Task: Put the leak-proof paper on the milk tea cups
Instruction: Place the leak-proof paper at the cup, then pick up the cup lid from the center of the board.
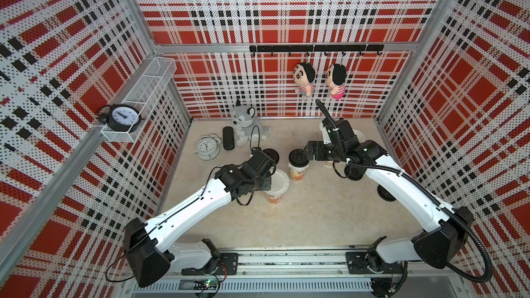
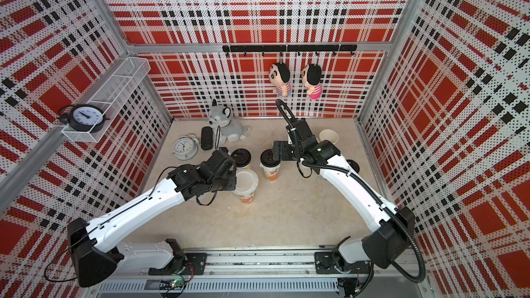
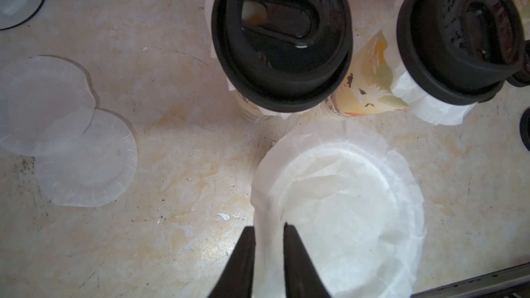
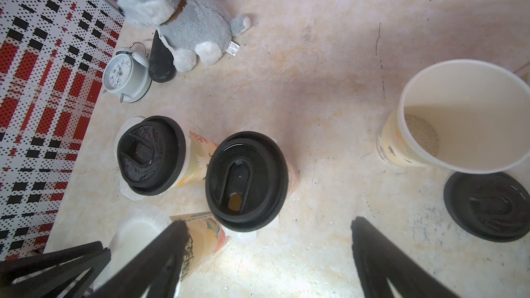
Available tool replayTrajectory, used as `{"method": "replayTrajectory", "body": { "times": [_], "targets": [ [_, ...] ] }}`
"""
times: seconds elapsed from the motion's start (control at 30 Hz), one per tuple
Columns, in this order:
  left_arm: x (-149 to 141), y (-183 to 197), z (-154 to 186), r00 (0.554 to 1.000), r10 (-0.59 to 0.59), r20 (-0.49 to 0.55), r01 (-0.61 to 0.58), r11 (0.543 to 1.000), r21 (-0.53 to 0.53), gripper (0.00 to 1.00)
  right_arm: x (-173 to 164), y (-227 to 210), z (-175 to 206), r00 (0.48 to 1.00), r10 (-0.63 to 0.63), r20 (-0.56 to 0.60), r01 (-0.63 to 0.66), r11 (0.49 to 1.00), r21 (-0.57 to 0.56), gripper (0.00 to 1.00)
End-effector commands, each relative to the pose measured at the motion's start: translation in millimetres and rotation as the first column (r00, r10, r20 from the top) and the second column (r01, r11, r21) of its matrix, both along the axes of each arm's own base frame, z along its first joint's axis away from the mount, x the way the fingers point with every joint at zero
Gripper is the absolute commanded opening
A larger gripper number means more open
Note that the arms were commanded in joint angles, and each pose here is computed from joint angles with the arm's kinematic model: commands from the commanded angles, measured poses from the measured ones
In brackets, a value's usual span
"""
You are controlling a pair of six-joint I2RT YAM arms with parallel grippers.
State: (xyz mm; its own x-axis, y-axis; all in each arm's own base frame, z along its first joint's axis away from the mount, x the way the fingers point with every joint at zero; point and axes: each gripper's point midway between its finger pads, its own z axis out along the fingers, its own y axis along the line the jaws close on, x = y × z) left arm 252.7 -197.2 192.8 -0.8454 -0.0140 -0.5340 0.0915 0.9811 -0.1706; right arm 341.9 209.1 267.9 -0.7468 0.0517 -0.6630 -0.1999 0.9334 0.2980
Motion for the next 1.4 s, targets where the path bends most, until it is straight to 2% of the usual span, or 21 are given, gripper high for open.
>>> {"method": "replayTrajectory", "body": {
  "times": [0.0,0.13,0.37,0.47,0.6,0.73,0.87,1.1,1.37],
  "targets": [
    [2,4,2,1.000,0.016,0.009,-0.016,1.000,0.007,0.25,0,-4,5,1.000,-0.013,0.014,0.013,1.000,0.018,0.92],
    [2,5,4,1.000,0.017,0.011,-0.017,1.000,0.007,0.29,-1,-4,4,1.000,-0.012,0.013,0.012,1.000,0.017,0.93],
    [5,4,10,0.999,0.018,0.026,-0.018,1.000,-0.002,0.46,0,-11,0,0.999,-0.042,0.003,0.042,0.999,-0.001,0.96],
    [9,4,24,0.998,0.023,0.056,-0.022,1.000,-0.022,0.54,1,-28,-1,0.996,-0.086,-0.004,0.086,0.996,-0.011,0.97],
    [21,5,55,0.990,0.034,0.135,-0.024,0.997,-0.075,0.58,3,-73,0,0.981,-0.193,-0.018,0.193,0.981,-0.030,0.98],
    [42,15,90,0.969,0.078,0.234,-0.040,0.986,-0.162,0.63,7,-138,-5,0.945,-0.326,-0.040,0.325,0.945,-0.034,0.98],
    [62,24,106,0.952,0.107,0.285,-0.037,0.970,-0.240,0.65,11,-199,-27,0.890,-0.444,-0.104,0.440,0.896,-0.053,0.99],
    [87,26,97,0.949,0.089,0.303,-0.017,0.972,-0.233,0.72,27,-278,-81,0.786,-0.578,-0.218,0.571,0.815,-0.101,0.99],
    [105,25,84,0.950,0.071,0.303,-0.004,0.977,-0.215,0.73,59,-327,-142,0.715,-0.614,-0.335,0.592,0.786,-0.178,1.00]
  ]
}}
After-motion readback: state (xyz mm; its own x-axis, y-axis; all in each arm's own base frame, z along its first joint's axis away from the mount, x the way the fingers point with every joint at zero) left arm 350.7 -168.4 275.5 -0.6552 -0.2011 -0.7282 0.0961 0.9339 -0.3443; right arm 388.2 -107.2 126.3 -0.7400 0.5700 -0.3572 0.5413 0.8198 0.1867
